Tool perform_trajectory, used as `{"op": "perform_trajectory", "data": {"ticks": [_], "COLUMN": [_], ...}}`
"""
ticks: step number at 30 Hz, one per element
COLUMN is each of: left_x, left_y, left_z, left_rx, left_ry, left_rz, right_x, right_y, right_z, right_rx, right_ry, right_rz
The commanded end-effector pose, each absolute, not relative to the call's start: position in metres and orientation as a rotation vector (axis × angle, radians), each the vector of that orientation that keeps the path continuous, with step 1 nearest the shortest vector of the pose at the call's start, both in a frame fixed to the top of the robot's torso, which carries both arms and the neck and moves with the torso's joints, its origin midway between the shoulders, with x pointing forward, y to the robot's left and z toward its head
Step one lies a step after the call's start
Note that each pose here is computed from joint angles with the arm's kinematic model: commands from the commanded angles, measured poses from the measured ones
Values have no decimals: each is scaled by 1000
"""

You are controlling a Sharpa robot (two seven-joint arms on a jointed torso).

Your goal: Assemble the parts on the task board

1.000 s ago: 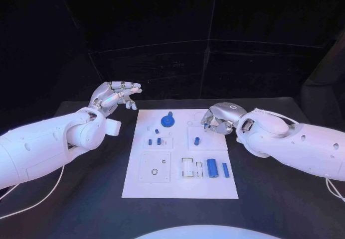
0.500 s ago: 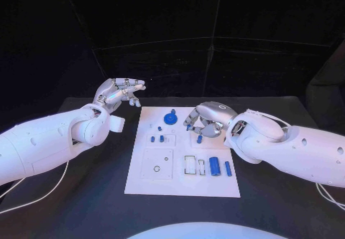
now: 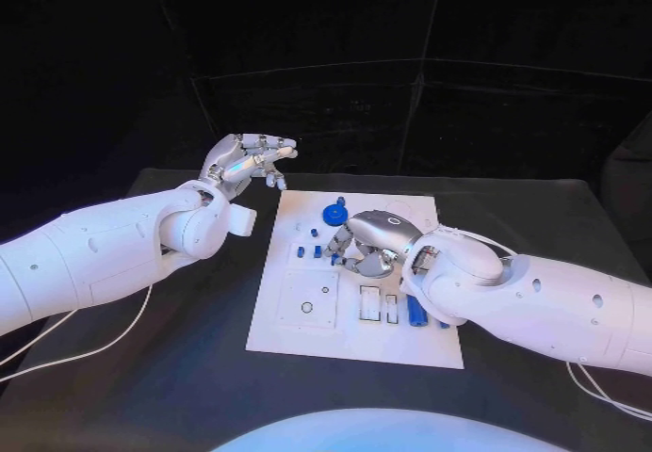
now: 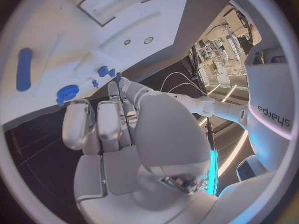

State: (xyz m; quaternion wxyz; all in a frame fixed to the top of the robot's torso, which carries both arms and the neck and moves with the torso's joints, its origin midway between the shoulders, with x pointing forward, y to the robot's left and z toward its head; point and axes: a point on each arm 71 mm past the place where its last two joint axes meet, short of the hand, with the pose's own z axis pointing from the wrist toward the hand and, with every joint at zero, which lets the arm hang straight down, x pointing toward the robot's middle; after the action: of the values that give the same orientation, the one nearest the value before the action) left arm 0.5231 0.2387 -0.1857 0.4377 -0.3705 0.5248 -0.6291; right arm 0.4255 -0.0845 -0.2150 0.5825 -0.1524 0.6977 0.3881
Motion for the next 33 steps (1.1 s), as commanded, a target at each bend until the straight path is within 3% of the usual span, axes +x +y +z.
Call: {"op": "perform_trajectory", "data": {"ticks": [1, 13, 33], "left_x": [523, 524, 525], "left_y": [236, 234, 235], "left_z": [-183, -184, -185], "left_rx": [-913, -912, -917], "left_ry": [1291, 1296, 1306], "left_rz": [-1586, -1594, -1593], "right_x": [424, 417, 415], "right_y": [-78, -64, -60], "right_z": [-223, -244, -250], "right_rx": [-420, -474, -510], "right_ry": [1649, 1714, 1727], "right_rz": [912, 907, 873]}}
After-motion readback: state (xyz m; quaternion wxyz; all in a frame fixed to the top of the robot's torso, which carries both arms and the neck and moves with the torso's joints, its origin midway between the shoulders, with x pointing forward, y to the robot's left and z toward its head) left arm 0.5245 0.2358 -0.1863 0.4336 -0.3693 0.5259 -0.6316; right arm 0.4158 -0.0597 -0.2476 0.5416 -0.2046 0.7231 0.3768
